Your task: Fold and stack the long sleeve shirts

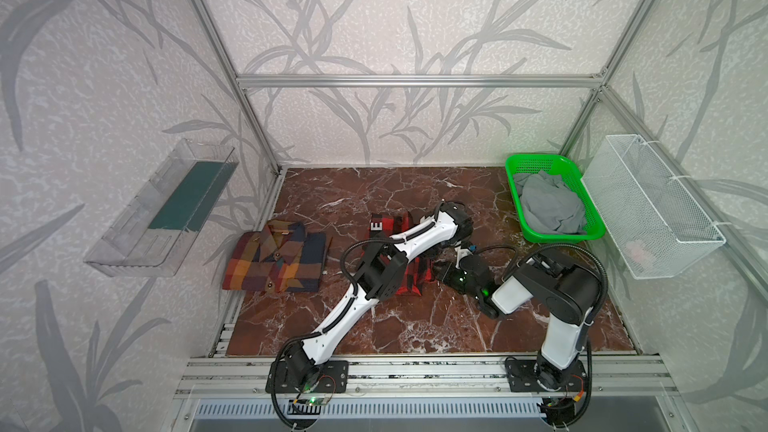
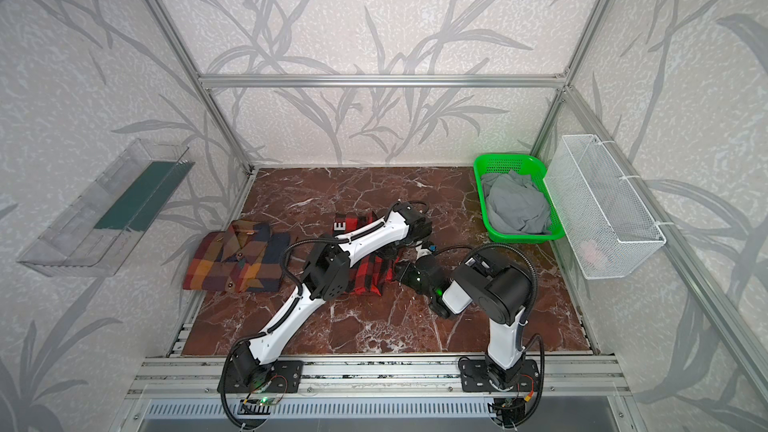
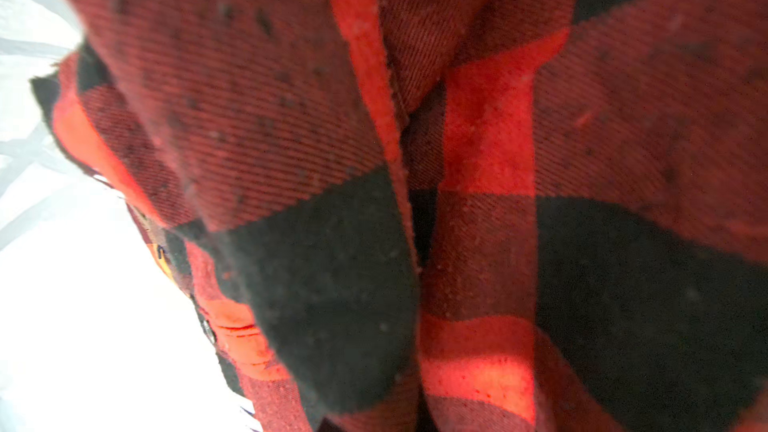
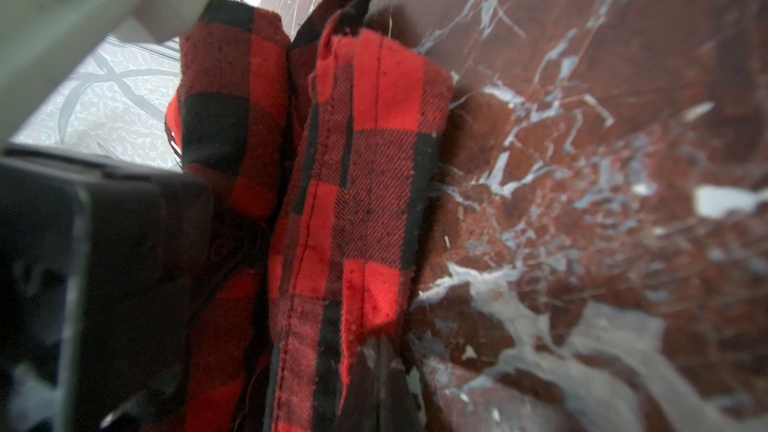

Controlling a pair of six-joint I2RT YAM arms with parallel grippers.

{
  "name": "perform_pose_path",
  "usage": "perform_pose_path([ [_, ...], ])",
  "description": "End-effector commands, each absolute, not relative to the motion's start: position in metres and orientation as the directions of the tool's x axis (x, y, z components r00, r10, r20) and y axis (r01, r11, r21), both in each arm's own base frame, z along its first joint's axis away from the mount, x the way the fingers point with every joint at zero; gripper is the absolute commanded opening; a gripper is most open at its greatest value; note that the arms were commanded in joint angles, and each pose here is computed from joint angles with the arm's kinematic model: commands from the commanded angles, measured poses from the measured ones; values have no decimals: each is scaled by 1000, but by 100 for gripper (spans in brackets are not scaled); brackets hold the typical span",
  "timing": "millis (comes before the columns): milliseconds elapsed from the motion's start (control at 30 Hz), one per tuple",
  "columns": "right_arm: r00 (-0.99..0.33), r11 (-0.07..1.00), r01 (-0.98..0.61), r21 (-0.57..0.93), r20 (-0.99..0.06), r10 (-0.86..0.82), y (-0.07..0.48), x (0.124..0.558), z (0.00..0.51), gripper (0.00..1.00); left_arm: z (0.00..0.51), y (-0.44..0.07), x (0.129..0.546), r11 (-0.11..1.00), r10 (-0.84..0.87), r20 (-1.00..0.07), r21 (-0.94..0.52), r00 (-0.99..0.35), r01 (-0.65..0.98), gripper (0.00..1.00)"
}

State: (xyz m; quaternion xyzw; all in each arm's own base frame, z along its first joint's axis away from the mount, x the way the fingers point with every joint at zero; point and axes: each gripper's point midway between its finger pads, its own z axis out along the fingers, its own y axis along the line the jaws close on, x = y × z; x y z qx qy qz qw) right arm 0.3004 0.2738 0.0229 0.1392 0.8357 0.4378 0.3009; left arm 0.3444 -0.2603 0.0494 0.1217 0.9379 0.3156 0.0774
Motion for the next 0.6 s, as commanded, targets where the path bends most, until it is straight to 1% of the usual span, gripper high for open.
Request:
perform_pose_path([
  [0, -784, 611, -15, 792, -388, 484, 271, 297, 11, 0, 60, -239, 321, 700, 256, 64, 676, -965, 230, 4],
  [133, -780, 612, -15, 790, -393, 488, 270, 297, 13, 0, 58, -238, 322, 700, 252, 64, 677, -966, 228, 8],
  [233, -780, 615, -18, 788, -396, 484, 270, 297, 14, 0, 62, -237, 325, 707, 247, 51, 673, -968, 216, 16],
  [333, -780, 617, -15, 787, -395, 485, 269, 296, 14, 0, 73, -240, 331, 733, 244, 18, 651, -970, 196, 32],
  [400, -781, 617, -13, 787, -394, 485, 269, 296, 14, 0, 81, -244, 337, 761, 242, -10, 622, -970, 184, 48],
  [500, -780, 616, -14, 788, -394, 486, 268, 295, 16, 0, 92, -248, 345, 798, 232, -46, 581, -972, 163, 52],
  [533, -780, 617, -16, 787, -396, 484, 268, 294, 17, 0, 95, -249, 348, 806, 228, -61, 571, -972, 154, 56],
  [567, -780, 618, -16, 786, -397, 484, 267, 293, 18, 0, 100, -248, 352, 816, 222, -77, 561, -972, 142, 56],
])
